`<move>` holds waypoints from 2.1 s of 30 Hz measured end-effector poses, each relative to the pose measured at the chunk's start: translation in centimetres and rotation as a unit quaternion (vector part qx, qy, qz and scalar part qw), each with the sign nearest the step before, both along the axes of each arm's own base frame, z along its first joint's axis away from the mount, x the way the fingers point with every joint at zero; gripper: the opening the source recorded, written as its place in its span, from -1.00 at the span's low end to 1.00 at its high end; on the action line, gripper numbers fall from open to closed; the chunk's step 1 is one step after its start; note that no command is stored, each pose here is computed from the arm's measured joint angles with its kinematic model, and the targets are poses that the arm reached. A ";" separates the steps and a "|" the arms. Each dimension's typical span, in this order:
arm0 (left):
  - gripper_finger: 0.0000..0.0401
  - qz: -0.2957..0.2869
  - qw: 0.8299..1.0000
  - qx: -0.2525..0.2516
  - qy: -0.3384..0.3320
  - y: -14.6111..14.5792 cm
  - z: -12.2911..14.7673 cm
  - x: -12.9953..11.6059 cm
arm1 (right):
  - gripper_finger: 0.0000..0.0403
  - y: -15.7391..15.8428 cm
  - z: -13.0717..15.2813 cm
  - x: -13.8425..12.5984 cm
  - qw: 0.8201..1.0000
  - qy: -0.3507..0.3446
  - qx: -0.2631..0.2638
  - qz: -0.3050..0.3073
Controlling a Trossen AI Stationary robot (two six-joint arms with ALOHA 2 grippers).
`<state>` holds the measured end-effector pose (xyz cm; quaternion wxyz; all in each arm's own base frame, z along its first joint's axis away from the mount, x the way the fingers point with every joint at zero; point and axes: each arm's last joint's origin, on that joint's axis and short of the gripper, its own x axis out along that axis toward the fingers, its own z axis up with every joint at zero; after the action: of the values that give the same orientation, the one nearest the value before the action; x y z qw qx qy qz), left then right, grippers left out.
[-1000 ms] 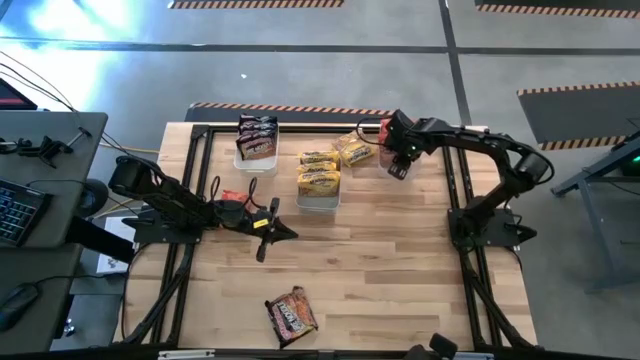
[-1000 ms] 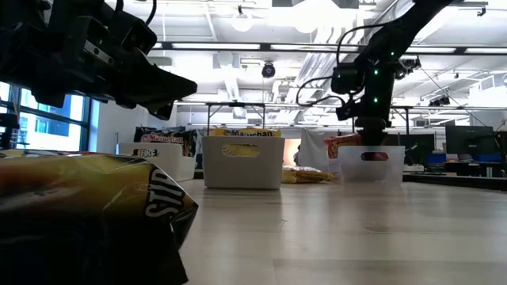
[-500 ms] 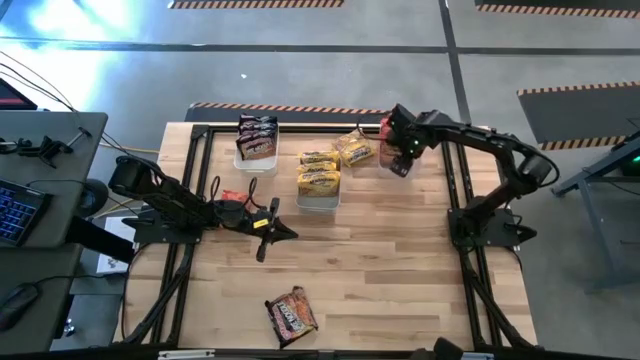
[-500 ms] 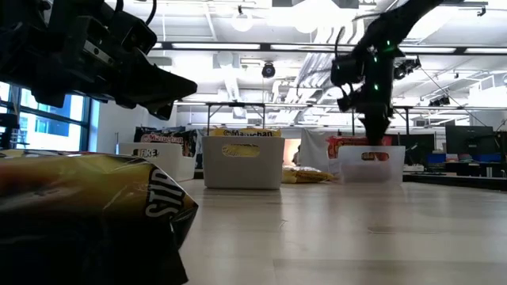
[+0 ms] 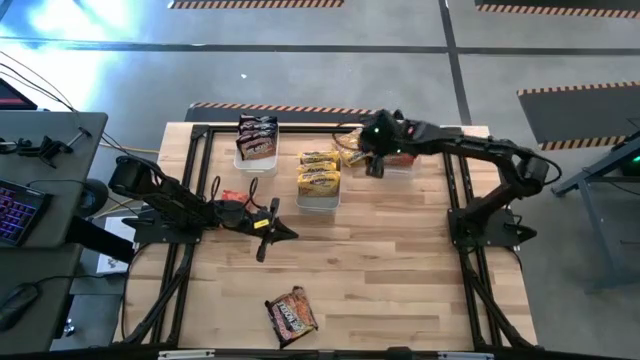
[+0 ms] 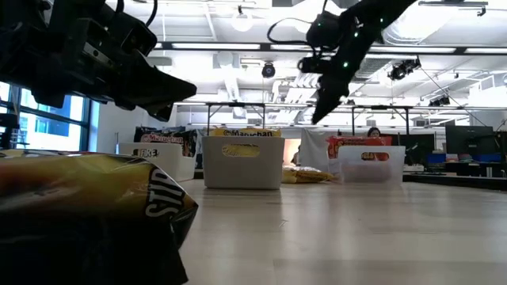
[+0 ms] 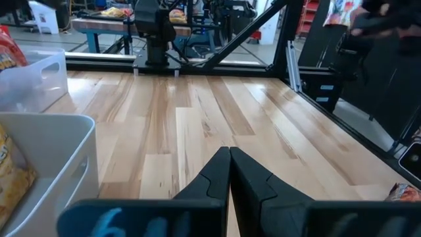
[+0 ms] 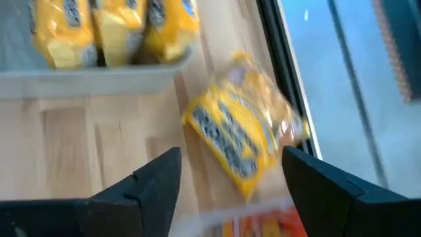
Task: Sort Maruchan noodles
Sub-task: Put the yellow noodle pack into the gray bin
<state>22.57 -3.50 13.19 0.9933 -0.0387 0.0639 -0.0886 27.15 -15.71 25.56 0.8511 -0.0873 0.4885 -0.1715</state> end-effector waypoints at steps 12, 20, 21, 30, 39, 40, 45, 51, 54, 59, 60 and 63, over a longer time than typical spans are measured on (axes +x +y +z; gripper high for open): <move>-1.00 0.000 1.000 0.001 0.005 0.0 -0.1 0.0 | 0.22 -1.3 -8.0 2.8 0.997 0.055 -0.037 0.041; -1.00 0.000 1.000 0.001 0.005 0.0 -0.1 0.0 | 0.13 -2.7 -10.1 4.5 0.995 0.078 -0.040 0.051; -1.00 0.000 1.000 0.001 0.005 0.0 -0.1 0.0 | 0.10 -2.9 -10.2 4.7 0.994 0.080 -0.041 0.054; -1.00 0.000 1.000 0.001 0.006 0.0 -0.1 0.0 | -0.26 -3.3 -11.1 5.2 0.994 0.087 -0.043 0.057; -1.00 0.000 1.000 0.001 0.006 0.0 -0.1 0.0 | -0.85 -3.3 -11.1 5.3 0.994 0.082 -0.047 0.048; -1.00 0.000 1.000 0.001 0.006 0.0 -0.1 0.0 | -0.91 -3.3 -11.0 5.3 0.995 0.078 -0.045 0.043; -1.00 0.009 1.000 0.002 0.005 0.1 -0.1 0.0 | -0.95 -3.4 -10.7 5.5 0.997 0.066 -0.038 0.026; -1.00 0.009 1.000 0.000 -0.008 0.0 0.2 0.0 | -0.99 -3.9 -8.9 6.4 0.999 0.040 -0.028 -0.003; -1.00 0.009 1.000 -0.002 -0.010 0.0 0.2 0.0 | -1.00 -4.2 -7.3 6.8 0.999 0.028 -0.018 -0.020; -1.00 0.011 1.000 -0.009 -0.010 0.0 0.2 0.0 | -1.00 -4.5 -4.5 7.6 0.999 0.018 -0.007 -0.042; -1.00 0.011 1.000 -0.009 -0.010 0.0 0.2 0.0 | -1.00 -4.5 -3.9 7.8 0.999 0.017 -0.006 -0.044; -1.00 0.011 1.000 -0.010 -0.016 0.0 0.3 0.0 | -1.00 -4.3 -1.9 8.4 0.998 0.014 -0.011 -0.056</move>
<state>22.59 -3.53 13.52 0.9946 -0.0477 0.0468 -0.0793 35.50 -20.05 23.71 0.8322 -0.0715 0.5027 -0.2225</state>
